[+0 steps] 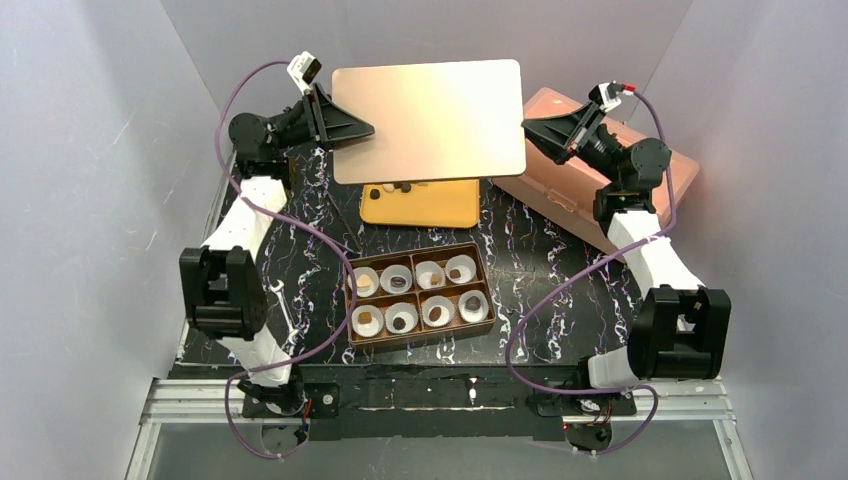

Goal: Pack the chocolate

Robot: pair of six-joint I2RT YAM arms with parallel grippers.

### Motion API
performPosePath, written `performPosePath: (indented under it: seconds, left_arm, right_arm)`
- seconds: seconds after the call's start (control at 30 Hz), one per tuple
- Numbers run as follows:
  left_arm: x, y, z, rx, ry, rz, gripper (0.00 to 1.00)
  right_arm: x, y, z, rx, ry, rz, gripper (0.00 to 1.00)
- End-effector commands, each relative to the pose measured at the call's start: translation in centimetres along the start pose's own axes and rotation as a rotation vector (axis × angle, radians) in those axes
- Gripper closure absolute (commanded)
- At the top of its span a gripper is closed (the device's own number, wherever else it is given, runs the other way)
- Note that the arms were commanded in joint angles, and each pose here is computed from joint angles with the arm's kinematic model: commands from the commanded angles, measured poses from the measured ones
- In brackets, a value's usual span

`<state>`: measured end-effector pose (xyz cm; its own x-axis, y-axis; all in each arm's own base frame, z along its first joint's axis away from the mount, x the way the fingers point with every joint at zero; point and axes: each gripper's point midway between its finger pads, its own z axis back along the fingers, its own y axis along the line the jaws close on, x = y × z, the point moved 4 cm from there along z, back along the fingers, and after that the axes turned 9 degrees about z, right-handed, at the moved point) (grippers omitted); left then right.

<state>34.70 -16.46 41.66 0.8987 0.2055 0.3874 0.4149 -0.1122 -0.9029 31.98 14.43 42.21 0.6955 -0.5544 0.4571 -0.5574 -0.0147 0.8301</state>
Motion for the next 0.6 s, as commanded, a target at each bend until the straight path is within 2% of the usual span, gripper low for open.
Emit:
performPosePath:
  seconds: [0.0,0.17,0.43,0.57]
  left_arm:
    - [-2.0,-4.2,-0.2,-0.042,-0.113,-0.064,1.0]
    - [-2.9,-2.1,0.3,-0.016,-0.151,0.016,1.0]
    - [-5.2,0.8,1.3,0.084,-0.216,0.106,1.0]
    - [-7.0,2.5,2.1,0.164,-0.24,0.151,1.0]
  right_arm:
    - [-2.7,-4.3,1.2,-0.111,0.1,-0.012,0.52]
    - [-3.6,-7.0,2.1,-0.256,0.099,-0.037,0.34]
    - [-5.3,-10.4,4.5,-0.532,0.1,-0.013,0.15]
    - [-6.1,-11.2,6.1,-0.689,0.116,0.02,0.1]
